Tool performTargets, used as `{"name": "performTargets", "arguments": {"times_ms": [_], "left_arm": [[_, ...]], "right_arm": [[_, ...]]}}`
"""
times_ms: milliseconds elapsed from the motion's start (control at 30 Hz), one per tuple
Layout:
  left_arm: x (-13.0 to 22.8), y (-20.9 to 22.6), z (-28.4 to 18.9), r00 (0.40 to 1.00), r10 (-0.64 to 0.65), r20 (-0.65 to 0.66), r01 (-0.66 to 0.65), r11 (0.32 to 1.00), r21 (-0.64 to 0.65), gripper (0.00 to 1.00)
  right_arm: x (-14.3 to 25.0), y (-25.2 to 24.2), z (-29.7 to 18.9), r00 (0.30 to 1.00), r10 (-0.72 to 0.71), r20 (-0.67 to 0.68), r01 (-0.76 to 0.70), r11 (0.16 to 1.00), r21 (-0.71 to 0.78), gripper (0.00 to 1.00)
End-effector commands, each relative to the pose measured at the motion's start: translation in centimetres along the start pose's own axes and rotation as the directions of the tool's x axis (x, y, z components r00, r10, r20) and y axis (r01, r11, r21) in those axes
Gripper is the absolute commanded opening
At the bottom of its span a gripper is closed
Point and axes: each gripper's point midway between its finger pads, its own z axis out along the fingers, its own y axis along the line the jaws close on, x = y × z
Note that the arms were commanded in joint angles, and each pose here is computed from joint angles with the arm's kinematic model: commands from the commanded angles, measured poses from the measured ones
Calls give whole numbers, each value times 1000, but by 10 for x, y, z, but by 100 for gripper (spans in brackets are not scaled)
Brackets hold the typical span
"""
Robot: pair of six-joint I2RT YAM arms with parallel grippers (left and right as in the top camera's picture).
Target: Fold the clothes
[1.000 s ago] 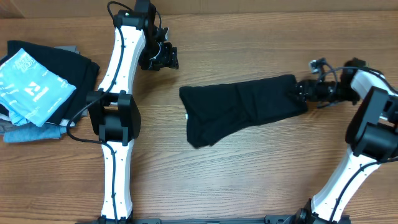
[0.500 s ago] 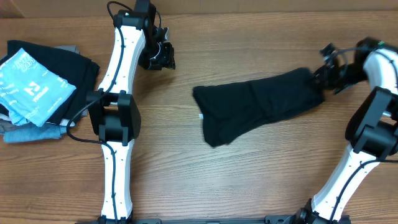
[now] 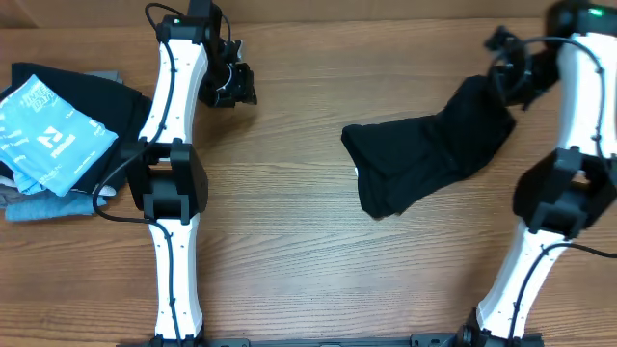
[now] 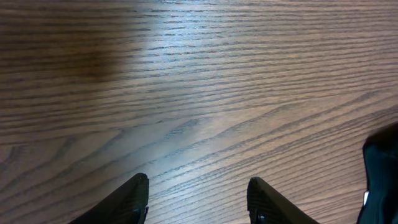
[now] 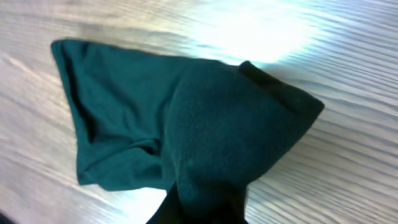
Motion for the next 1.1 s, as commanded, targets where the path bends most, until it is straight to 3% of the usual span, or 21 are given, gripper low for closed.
{"name": "performTargets", "arguments": {"times_ms": [0,233,633,833,1067], "left_arm": [[-2,0,3,1000,-6,2,6,1000,-5,55],[-2,0,3,1000,1,3,-1,1000,-5,56],[-5,0,3,1000,4,12,-4,1000,-4,57],[-5,0,3,1000,4,13,-4,1000,-4,57],[-9,0,3,1000,9,28,-9,1000,-3,57]], "right_arm": [[-11,30,7,996,-66,-56,69,995,65,7],[-24,90,34,989,-80,-128,93,991,95,8],[-9,157,77,960,-139,-242,144,990,4,8],[-5,173,85,948,-172,-267,176,984,-9,8],[30,178,113,902,-158,-402,152,987,-46,5]]}}
